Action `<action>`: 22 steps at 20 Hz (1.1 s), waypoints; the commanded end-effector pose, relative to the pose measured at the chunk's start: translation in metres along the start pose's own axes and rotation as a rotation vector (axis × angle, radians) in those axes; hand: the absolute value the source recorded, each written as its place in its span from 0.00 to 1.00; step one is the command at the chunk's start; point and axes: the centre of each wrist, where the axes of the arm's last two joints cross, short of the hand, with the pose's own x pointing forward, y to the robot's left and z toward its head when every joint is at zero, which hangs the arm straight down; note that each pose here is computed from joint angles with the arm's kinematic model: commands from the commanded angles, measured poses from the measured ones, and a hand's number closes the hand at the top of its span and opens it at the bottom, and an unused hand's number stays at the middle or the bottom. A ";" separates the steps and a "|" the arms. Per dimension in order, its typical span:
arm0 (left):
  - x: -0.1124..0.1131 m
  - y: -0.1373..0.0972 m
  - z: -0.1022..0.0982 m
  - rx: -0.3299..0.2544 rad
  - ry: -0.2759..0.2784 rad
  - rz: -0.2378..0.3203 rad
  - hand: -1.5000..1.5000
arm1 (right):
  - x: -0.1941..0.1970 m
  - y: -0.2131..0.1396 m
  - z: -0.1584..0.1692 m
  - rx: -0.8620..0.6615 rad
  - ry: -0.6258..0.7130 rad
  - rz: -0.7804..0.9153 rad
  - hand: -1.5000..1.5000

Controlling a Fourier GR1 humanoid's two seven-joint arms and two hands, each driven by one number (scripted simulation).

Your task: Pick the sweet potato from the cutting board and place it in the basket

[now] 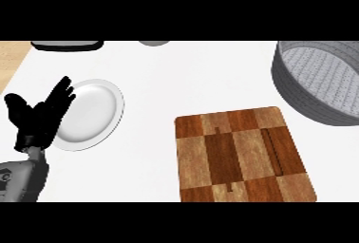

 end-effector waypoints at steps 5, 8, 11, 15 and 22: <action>0.009 -0.015 -0.017 -0.021 -0.017 -0.018 0.50 | -0.035 -0.012 -0.016 -0.087 0.112 0.065 1.00; 0.014 -0.008 -0.007 -0.042 -0.021 -0.012 0.50 | -0.061 -0.023 -0.010 -0.075 0.110 0.082 1.00; 0.002 -0.018 -0.007 -0.061 -0.026 -0.016 0.50 | -0.063 -0.020 -0.033 -0.102 0.108 0.105 1.00; -0.009 -0.011 -0.011 -0.054 -0.042 -0.008 0.50 | -0.095 -0.025 -0.035 -0.084 0.133 0.041 1.00; -0.004 -0.020 -0.012 -0.053 -0.010 0.012 0.50 | -0.147 0.003 -0.047 -0.311 0.260 0.046 1.00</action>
